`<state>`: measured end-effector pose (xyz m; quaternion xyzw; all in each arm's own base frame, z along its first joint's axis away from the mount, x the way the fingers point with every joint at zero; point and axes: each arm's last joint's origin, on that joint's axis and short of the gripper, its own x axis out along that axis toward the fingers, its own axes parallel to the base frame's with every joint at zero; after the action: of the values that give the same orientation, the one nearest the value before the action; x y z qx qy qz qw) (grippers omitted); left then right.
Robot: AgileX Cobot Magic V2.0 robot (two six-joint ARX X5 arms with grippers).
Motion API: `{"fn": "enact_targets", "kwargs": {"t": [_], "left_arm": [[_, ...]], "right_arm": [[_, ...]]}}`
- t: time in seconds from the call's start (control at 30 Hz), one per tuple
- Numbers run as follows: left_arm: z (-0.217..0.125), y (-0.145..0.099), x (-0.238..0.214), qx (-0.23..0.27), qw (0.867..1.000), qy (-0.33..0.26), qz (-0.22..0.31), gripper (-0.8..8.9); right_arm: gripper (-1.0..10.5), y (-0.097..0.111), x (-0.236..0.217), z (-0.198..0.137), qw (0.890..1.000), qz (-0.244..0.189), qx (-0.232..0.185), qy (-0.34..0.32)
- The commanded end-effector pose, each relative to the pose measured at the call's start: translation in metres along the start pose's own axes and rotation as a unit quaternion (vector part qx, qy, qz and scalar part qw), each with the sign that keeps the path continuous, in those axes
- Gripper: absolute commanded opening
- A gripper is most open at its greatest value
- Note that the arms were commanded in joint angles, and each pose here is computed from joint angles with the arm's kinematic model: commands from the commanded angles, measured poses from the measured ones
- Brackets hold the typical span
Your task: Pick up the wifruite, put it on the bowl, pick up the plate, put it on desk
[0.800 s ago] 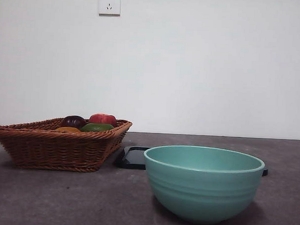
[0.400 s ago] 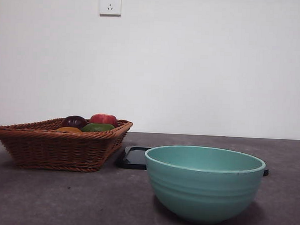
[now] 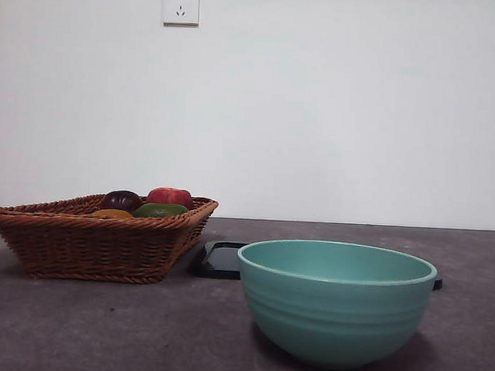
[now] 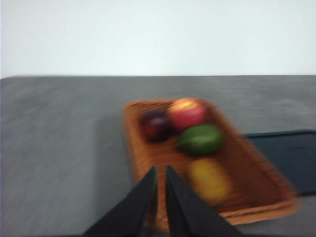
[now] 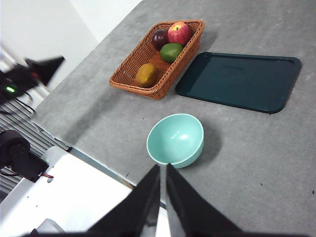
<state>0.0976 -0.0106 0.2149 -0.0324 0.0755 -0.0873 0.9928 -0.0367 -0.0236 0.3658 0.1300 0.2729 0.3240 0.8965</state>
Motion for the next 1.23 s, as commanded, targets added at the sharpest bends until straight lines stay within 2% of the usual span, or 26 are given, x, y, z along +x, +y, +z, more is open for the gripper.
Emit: {"fn": "enact_targets", "kwargs": {"t": [0.03,0.27,0.8,1.23], "left_arm": [[-0.022,0.005,0.006,-0.017,0.999,0.005,0.036,0.24],[-0.053,0.014,0.012,-0.018,0.992,0.035,0.121,0.24],[-0.071,0.016,0.010,-0.018,0.990,0.052,0.128,0.24],[-0.064,0.015,0.006,-0.017,0.992,0.004,0.124,0.24]], "right_arm": [[0.1,0.001,-0.004,0.003,1.000,0.008,-0.008,-0.013],[0.1,0.001,-0.004,0.003,1.000,0.008,-0.008,-0.013],[0.1,0.001,-0.004,0.003,1.000,0.008,-0.008,-0.013],[0.1,0.001,-0.004,0.003,1.000,0.008,-0.008,-0.013]]}}
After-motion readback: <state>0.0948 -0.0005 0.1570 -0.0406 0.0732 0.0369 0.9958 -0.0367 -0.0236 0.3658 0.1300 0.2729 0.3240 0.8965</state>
